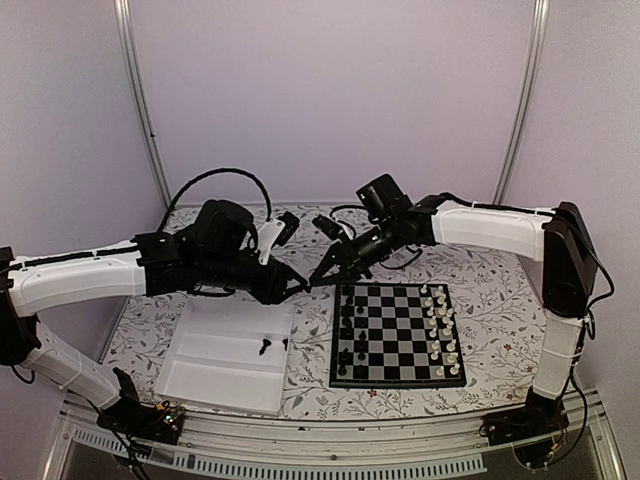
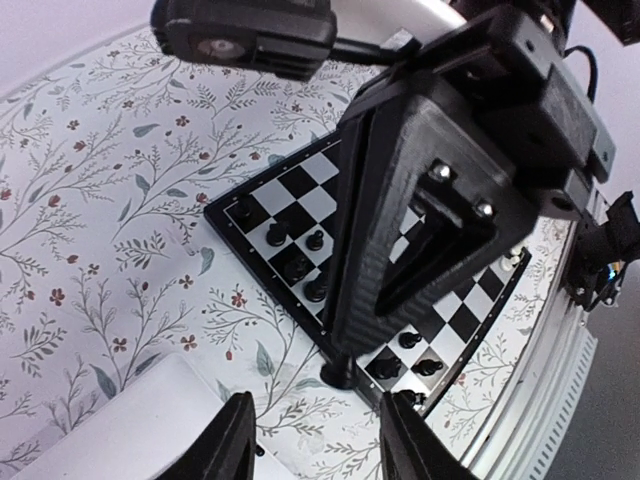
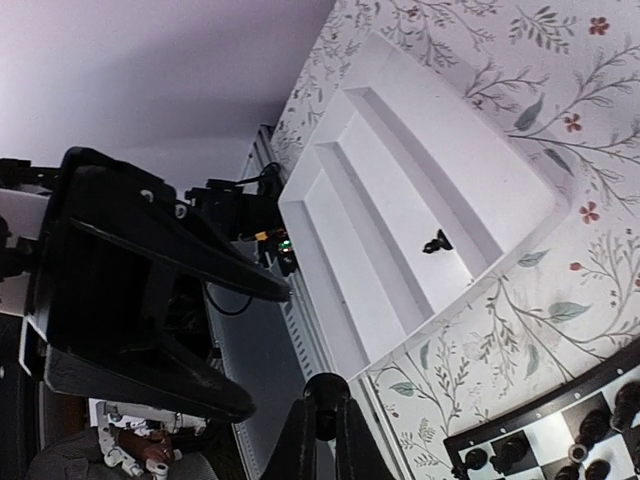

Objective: Set up the chess pieces on the board
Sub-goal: Place the chess piece on the chessboard.

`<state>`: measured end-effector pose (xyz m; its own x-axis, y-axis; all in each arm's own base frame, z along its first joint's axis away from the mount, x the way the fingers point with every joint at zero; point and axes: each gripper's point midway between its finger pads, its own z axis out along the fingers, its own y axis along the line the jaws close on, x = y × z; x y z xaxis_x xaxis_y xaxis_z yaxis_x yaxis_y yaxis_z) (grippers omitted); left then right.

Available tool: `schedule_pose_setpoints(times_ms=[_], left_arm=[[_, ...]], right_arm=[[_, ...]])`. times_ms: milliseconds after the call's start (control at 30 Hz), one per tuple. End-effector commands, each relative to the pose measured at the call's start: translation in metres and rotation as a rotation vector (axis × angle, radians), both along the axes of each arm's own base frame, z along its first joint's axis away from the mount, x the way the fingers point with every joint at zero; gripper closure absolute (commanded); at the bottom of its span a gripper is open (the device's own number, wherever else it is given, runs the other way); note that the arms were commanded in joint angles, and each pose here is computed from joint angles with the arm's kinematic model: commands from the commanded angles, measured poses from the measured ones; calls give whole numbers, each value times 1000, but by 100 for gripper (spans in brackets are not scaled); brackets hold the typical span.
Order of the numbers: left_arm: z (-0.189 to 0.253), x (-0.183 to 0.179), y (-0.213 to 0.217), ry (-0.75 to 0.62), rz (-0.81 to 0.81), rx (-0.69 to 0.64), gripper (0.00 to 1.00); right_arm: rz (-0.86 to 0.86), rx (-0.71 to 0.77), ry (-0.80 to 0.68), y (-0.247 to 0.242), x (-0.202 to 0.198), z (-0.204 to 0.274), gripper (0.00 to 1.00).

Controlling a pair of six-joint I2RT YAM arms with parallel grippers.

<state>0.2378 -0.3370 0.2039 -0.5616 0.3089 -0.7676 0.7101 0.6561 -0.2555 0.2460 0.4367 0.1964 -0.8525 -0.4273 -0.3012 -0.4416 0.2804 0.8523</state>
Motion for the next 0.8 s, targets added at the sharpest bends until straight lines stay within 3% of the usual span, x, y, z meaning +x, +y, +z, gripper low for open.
schedule_pose_setpoints(times_ms=[0, 300, 767], left_arm=[[23, 1, 9, -52, 49, -24, 54], [20, -7, 21, -32, 60, -5, 54], [2, -7, 31, 34, 118, 51, 54]], right_arm=[[-127, -174, -212, -27, 34, 5, 96], [-254, -554, -492, -78, 85, -39, 96], [-248, -734, -551, -104, 115, -98, 96]])
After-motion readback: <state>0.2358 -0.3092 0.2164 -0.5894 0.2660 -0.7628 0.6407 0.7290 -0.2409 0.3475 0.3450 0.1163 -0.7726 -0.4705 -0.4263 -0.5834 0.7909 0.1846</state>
